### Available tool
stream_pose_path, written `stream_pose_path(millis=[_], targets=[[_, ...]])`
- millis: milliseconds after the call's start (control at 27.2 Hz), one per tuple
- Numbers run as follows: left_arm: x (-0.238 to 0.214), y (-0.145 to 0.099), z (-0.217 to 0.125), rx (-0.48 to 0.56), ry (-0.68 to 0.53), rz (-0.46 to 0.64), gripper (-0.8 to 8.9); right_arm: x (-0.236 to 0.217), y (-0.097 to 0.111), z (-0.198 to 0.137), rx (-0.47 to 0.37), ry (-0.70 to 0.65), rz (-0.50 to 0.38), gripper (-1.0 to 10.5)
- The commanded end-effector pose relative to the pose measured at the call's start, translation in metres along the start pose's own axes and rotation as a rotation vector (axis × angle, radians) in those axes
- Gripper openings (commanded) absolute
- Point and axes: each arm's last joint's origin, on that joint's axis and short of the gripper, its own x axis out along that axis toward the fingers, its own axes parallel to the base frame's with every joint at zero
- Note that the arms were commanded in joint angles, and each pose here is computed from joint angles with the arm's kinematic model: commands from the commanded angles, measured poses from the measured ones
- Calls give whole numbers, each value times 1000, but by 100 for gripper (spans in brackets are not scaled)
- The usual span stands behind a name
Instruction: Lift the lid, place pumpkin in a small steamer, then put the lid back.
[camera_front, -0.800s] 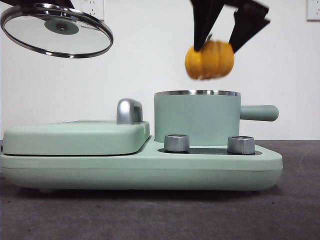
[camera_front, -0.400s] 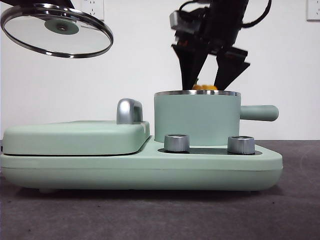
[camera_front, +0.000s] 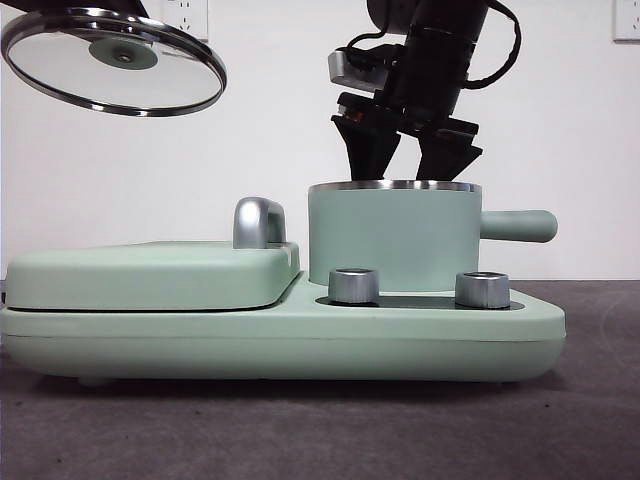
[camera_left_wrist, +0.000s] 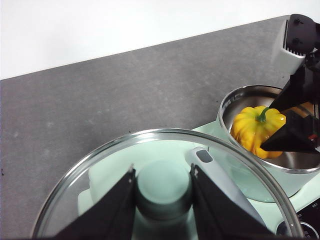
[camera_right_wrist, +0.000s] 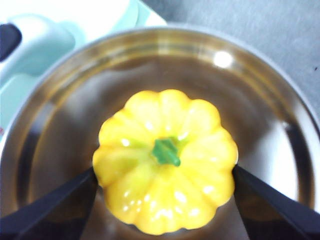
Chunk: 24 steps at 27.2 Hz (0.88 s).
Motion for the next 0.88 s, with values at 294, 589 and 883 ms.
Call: stream_pose_path(millis=[294, 589, 883], targets=[[-2, -1, 7, 3, -43, -4, 7, 22, 1, 5, -14, 31, 9, 373], [-2, -1, 7, 3, -43, -4, 7, 29, 4, 6, -25, 33, 37, 402], [-2, -1, 7, 3, -42, -4, 7, 26, 5, 9, -29, 15, 32, 506]])
